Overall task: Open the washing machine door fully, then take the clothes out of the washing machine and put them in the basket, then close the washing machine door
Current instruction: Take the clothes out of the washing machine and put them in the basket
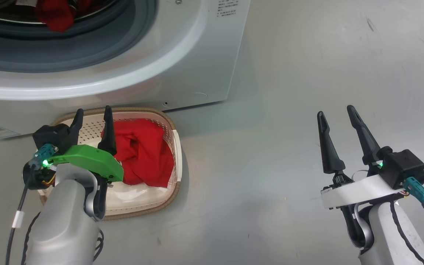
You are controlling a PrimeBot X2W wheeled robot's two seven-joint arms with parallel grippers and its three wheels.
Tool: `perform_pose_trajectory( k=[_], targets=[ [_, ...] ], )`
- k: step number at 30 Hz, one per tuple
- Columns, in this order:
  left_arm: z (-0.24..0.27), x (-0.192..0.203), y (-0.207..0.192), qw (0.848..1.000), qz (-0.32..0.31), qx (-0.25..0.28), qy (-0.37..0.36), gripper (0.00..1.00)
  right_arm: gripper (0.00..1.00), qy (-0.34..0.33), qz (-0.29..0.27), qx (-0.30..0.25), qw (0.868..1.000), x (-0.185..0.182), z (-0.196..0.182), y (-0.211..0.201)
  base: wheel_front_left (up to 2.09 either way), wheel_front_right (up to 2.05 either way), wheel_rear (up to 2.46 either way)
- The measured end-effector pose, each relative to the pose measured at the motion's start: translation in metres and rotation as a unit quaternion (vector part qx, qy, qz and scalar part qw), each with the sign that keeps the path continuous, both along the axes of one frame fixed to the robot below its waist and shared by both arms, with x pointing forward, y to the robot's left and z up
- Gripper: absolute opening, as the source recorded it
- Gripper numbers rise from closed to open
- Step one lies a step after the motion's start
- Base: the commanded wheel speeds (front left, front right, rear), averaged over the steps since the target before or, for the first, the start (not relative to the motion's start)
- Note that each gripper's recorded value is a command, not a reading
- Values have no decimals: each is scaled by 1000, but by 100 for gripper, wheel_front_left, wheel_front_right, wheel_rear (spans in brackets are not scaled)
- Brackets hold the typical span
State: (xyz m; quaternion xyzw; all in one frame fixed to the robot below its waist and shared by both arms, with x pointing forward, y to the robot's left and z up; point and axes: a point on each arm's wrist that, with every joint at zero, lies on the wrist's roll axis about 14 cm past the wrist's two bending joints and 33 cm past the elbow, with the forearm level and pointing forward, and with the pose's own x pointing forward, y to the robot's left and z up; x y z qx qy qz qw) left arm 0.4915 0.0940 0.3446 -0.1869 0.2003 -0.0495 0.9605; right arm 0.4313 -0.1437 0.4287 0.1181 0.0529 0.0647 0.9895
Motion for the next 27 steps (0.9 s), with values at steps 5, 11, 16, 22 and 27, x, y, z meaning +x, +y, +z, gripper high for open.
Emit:
perform_pose_trajectory(
  k=[5, 11, 16, 22, 27],
  targets=[
    [30, -7, 6, 999, 3, -2, -40, 100, 100, -8, 13, -1, 1000, -8, 8, 9, 0, 0, 0],
    [73, -13, 11, 995, 6, -3, -97, 100, 100, -17, 23, 2, 1000, -19, 19, 16, 0, 0, 0],
    [106, -22, 15, 990, 10, -2, -143, 100, 100, -20, 30, 3, 999, -31, 24, 21, 0, 0, 0],
    [130, -43, 13, 984, 4, 10, -176, 100, 100, -27, 36, 3, 999, -43, 32, 25, 0, 0, 0],
    [141, -64, 8, 981, -6, 14, -191, 100, 100, -32, 37, 3, 999, -54, 37, 26, 0, 0, 0]
  ],
)
